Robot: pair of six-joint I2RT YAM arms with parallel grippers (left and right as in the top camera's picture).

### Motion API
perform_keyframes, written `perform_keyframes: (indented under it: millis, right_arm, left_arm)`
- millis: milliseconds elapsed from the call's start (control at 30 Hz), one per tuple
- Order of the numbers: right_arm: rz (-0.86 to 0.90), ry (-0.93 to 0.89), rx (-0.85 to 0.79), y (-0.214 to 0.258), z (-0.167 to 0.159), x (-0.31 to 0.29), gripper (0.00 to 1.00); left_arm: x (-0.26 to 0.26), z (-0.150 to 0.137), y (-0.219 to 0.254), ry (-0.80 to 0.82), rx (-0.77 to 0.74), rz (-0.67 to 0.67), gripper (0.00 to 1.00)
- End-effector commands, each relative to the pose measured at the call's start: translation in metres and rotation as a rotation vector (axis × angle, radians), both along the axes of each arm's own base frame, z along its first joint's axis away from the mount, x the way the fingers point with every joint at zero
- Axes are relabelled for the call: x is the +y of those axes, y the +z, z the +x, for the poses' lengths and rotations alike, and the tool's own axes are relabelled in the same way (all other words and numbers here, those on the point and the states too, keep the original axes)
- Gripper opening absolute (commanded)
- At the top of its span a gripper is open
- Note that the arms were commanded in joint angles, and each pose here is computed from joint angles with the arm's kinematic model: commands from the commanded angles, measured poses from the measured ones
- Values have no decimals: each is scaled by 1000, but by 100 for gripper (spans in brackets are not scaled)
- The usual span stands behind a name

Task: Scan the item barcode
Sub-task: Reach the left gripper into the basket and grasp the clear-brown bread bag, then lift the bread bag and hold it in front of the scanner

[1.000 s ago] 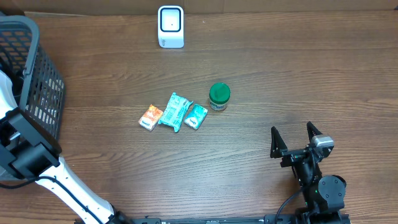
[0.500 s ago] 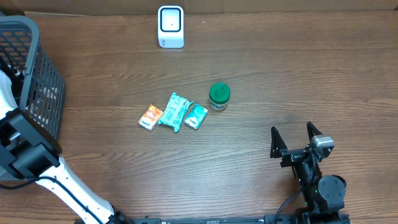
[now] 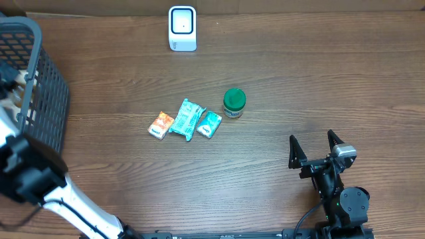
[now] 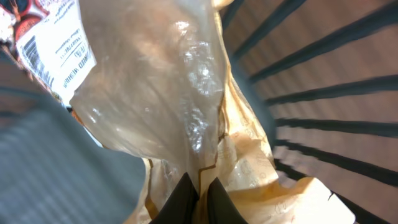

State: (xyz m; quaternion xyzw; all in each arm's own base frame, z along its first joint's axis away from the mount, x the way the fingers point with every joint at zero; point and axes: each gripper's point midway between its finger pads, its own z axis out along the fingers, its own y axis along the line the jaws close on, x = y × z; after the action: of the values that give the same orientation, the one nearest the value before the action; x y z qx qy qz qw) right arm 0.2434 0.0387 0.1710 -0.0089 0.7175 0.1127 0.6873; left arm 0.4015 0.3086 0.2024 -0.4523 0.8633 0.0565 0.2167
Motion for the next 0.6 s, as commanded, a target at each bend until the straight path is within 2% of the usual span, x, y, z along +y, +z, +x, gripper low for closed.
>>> perform_keyframes:
  millis: [0,167,333,467,567]
  right_arm:
    - [4,-12,-7,-1,0,-2,100]
    - [4,-13,-7,-1,0,-2,100]
    - [4,-12,-7,-1,0,-2,100]
    - [3,-12,-7,-1,0,-2,100]
    - [4,-12,-7,-1,0,-2,100]
  left_arm:
    - [-21,-24,128,15,-235,155,4]
    - [-59,-47,198,-28,-379,231,4]
    - [-127,-58,241,-207,-479,241,4]
    - [-193,-53,231,-436,-415,213,4]
    - [-251,-39,192,-687,-268,186,4]
